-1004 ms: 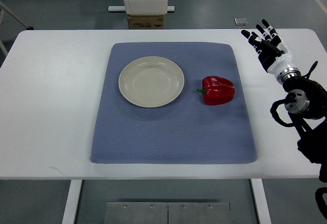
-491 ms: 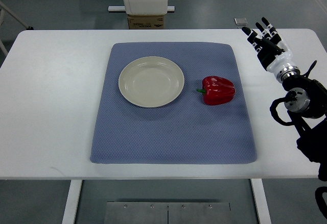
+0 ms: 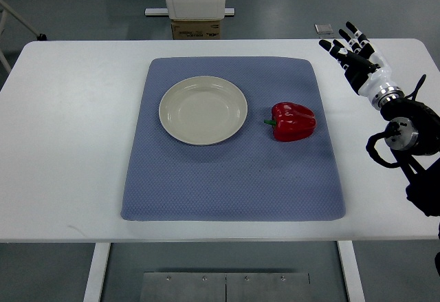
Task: Place red pepper on plate with right hand
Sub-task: 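Reach the right hand down over the red bell pepper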
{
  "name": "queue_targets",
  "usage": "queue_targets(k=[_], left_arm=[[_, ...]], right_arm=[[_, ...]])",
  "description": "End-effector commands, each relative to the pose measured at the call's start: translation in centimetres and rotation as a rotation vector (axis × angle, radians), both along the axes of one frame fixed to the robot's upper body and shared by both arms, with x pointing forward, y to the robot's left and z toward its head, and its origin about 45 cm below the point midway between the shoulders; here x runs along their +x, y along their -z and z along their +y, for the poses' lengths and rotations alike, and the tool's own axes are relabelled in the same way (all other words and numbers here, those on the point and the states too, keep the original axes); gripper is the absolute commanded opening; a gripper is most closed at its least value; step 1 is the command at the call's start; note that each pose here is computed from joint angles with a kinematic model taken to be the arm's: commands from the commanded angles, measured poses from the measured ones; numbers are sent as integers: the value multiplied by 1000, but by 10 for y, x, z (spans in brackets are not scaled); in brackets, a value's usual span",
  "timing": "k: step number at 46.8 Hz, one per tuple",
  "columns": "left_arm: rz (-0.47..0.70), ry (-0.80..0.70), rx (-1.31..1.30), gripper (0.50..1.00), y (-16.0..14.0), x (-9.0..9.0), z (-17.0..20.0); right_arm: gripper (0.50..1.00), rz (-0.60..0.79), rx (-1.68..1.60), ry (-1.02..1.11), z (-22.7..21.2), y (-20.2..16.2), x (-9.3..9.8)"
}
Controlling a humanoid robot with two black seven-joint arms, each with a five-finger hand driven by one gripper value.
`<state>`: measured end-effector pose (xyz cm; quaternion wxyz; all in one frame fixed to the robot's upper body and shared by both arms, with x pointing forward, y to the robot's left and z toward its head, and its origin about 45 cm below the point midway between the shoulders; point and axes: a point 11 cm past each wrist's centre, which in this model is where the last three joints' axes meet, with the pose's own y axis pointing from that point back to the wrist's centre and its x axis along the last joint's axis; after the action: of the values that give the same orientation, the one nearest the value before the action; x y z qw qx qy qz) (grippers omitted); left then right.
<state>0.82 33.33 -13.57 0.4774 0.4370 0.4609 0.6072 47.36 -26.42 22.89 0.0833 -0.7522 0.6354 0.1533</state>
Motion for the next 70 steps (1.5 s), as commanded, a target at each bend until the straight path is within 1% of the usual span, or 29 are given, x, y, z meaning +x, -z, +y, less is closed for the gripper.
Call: queue_targets(k=[1, 10, 19, 30, 39, 59, 70], left_arm=[[0, 0, 0, 1000, 0, 0, 0], [0, 0, 0, 1000, 0, 0, 0], [0, 0, 0, 1000, 0, 0, 0], [0, 0, 0, 1000, 0, 0, 0], [0, 0, 0, 1000, 0, 0, 0], [0, 0, 0, 1000, 0, 0, 0], [0, 0, 0, 1000, 0, 0, 0]], right_arm=[[1000, -4, -47, -16, -5, -3, 1], [1000, -19, -168, -101, -7, -11, 1], [1000, -48, -340, -236, -5, -15, -3], [1000, -120, -587, -391, 15, -16, -10], [998, -156, -712, -496, 32, -11, -17], [998, -212, -900, -652, 50, -1, -26], [998, -227, -928, -672, 52, -2, -26]])
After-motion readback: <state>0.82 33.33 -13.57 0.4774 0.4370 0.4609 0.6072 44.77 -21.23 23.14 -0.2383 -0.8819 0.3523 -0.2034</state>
